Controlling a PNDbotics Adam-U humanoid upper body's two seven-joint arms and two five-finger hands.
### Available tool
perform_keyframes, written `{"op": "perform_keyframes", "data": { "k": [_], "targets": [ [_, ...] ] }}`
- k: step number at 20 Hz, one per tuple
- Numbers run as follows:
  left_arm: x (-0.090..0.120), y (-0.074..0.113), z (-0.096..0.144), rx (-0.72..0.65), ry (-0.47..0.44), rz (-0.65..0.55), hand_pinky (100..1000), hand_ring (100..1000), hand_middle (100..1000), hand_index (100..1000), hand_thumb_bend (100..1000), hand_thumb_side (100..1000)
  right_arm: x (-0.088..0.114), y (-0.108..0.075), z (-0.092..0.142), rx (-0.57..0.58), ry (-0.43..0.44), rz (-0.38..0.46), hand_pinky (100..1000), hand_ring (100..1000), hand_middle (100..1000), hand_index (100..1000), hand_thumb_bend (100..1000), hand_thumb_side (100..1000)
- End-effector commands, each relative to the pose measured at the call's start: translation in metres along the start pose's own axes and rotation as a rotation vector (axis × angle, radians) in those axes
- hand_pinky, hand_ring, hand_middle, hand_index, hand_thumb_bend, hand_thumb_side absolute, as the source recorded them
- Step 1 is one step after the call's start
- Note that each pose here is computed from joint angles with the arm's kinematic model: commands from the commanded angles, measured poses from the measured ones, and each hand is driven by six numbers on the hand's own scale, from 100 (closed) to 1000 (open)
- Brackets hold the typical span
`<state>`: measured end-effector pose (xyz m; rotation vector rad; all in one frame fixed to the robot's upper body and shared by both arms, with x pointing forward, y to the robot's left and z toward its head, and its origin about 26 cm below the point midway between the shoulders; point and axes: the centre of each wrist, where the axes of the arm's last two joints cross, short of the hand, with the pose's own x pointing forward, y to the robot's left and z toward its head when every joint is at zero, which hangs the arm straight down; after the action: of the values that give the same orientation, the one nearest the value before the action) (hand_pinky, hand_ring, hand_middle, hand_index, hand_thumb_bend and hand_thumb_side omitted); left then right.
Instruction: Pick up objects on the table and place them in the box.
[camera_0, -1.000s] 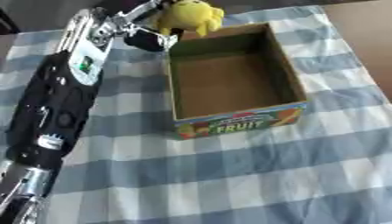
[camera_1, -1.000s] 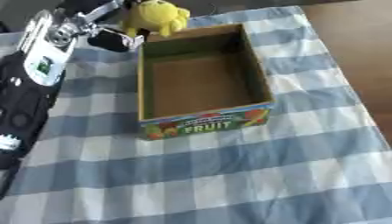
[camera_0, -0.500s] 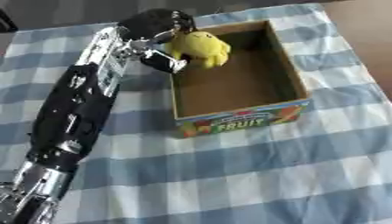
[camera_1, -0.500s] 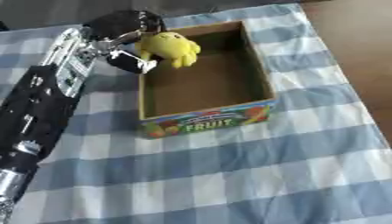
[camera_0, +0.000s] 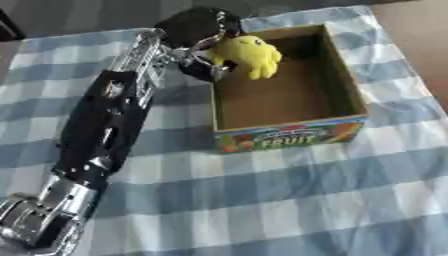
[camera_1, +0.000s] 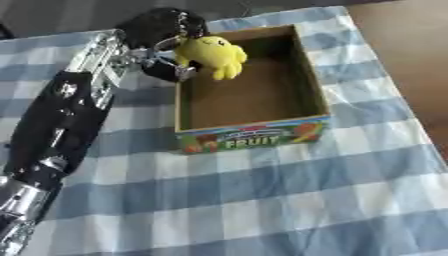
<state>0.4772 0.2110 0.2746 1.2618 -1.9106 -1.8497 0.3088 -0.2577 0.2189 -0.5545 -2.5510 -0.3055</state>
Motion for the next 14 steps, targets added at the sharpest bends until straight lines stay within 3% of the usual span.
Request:
{"op": "perform_keyframes", "data": {
  "k": [1, 6, 14],
  "targets": [
    [-0.004, 0.007, 0.0, -0.006, 0.038, -0.078, 738, 746, 614, 707, 100, 222, 0.005, -0.001, -0.004, 0.006, -0.021, -0.009, 929, 868, 652, 826, 100, 708],
    [-0.004, 0.034, -0.003, 0.072, 0.06, -0.148, 742, 749, 613, 714, 100, 226, 0.005, -0.001, -0.003, 0.001, -0.018, -0.006, 927, 866, 653, 825, 100, 708],
    [0.004, 0.033, -0.009, 0.07, 0.041, -0.099, 735, 748, 615, 713, 100, 232, 0.007, 0.0, -0.006, -0.033, -0.034, -0.03, 927, 864, 655, 825, 100, 707]
  ]
}}
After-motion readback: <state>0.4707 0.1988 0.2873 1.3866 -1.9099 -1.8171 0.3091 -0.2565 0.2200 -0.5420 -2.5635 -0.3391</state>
